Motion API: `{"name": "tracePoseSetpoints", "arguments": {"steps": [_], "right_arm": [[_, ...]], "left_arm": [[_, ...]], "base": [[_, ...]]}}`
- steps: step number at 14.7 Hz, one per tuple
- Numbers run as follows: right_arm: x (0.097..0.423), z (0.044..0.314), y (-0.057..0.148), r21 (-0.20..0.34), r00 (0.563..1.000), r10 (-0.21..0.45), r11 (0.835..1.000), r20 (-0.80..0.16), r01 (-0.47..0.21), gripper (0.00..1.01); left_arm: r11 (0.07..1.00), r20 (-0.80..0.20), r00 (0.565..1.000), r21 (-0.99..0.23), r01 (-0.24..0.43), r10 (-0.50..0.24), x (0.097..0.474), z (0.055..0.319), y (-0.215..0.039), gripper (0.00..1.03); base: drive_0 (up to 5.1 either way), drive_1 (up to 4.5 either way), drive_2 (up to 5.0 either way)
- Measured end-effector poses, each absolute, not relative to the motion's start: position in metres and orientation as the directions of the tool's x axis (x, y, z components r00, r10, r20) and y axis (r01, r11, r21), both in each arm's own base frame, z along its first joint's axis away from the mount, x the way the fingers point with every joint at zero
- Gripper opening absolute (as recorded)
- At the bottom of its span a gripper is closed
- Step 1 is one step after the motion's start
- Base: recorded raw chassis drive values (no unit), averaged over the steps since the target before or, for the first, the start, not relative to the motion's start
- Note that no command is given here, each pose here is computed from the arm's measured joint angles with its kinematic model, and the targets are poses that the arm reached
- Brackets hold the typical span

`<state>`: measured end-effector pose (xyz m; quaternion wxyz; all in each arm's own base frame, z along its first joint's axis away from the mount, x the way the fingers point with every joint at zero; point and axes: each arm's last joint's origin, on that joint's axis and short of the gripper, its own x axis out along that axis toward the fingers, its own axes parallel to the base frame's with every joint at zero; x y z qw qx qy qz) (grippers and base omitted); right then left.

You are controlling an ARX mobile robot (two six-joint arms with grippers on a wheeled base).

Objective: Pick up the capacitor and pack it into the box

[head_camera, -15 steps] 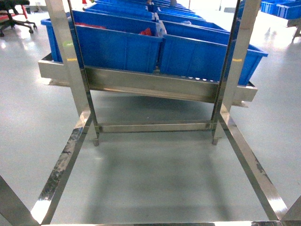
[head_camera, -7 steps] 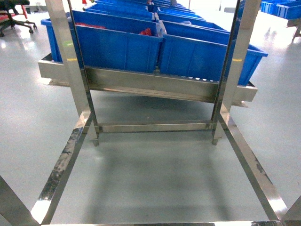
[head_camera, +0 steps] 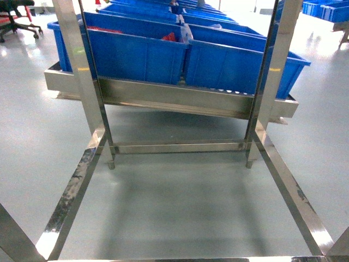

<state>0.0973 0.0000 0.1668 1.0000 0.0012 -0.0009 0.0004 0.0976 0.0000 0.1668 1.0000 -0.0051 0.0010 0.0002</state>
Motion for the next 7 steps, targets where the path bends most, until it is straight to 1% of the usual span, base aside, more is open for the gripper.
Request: {"name": "tracePoseSetpoints", "arguments": {"steps": [7], "right_arm": [[0.0973,0.1669,0.0000,0.002,1.000,0.000,1.000,0.002,0.000,0.98]], "left_arm": [[1.000,-0.004,1.000,-0.010,0.001,-0.001,0.0976,0.1667,0.0000,0.98]], "base": [[0.0,0.00,0.0]]}}
